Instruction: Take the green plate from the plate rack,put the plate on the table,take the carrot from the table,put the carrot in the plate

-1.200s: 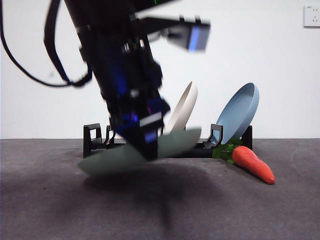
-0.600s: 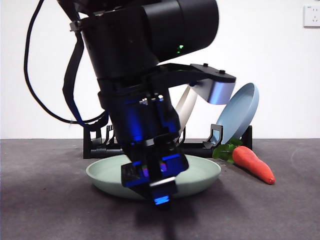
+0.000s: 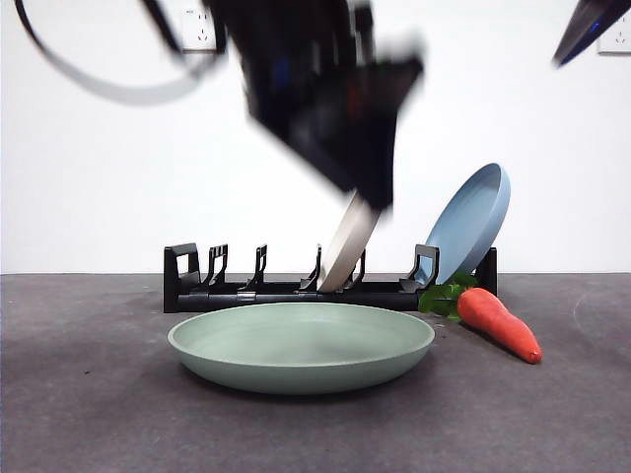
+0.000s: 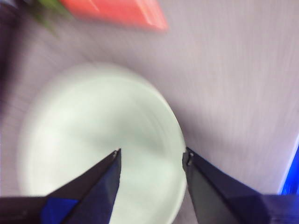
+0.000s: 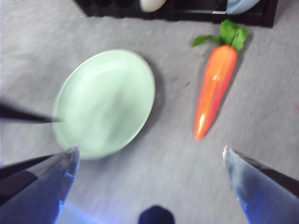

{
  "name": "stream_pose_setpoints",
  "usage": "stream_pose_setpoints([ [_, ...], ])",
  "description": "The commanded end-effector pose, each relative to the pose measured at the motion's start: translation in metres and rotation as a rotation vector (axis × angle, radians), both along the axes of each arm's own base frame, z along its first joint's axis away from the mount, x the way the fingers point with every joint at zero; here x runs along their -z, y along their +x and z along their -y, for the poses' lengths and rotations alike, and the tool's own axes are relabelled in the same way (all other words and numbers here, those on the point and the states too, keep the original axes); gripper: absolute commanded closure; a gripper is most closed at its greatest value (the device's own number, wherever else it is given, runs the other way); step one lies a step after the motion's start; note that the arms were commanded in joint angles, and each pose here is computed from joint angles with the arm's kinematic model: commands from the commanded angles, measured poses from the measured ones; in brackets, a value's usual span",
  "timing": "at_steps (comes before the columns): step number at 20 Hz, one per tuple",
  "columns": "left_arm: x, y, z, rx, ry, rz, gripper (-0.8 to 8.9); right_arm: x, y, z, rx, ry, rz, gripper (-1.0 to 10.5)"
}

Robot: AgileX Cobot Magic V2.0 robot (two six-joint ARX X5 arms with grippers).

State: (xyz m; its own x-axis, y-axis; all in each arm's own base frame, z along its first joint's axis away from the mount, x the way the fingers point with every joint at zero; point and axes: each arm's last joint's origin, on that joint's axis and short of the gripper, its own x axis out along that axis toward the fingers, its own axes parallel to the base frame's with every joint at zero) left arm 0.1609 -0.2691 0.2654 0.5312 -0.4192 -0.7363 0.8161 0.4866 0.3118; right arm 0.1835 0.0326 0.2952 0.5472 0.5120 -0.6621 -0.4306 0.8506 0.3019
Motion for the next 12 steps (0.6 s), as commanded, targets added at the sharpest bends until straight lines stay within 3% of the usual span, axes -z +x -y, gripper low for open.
stream_pose_setpoints([
  [1,-0.033,-0.01,-0.015,-0.093,-0.151,-0.023,5.84,0.013,0.027,-0.005,0.008,-0.006,-0.019,3.5],
  [6,-0.102,-0.038,-0.064,-0.163,-0.466,0.019,5.85,0.059,0.083,-0.032,0.029,-0.104,-0.027,3.5],
  [12,-0.13,-0.063,-0.109,-0.179,-0.601,0.025,5.85,0.108,0.12,-0.058,0.114,-0.242,0.007,3.5],
])
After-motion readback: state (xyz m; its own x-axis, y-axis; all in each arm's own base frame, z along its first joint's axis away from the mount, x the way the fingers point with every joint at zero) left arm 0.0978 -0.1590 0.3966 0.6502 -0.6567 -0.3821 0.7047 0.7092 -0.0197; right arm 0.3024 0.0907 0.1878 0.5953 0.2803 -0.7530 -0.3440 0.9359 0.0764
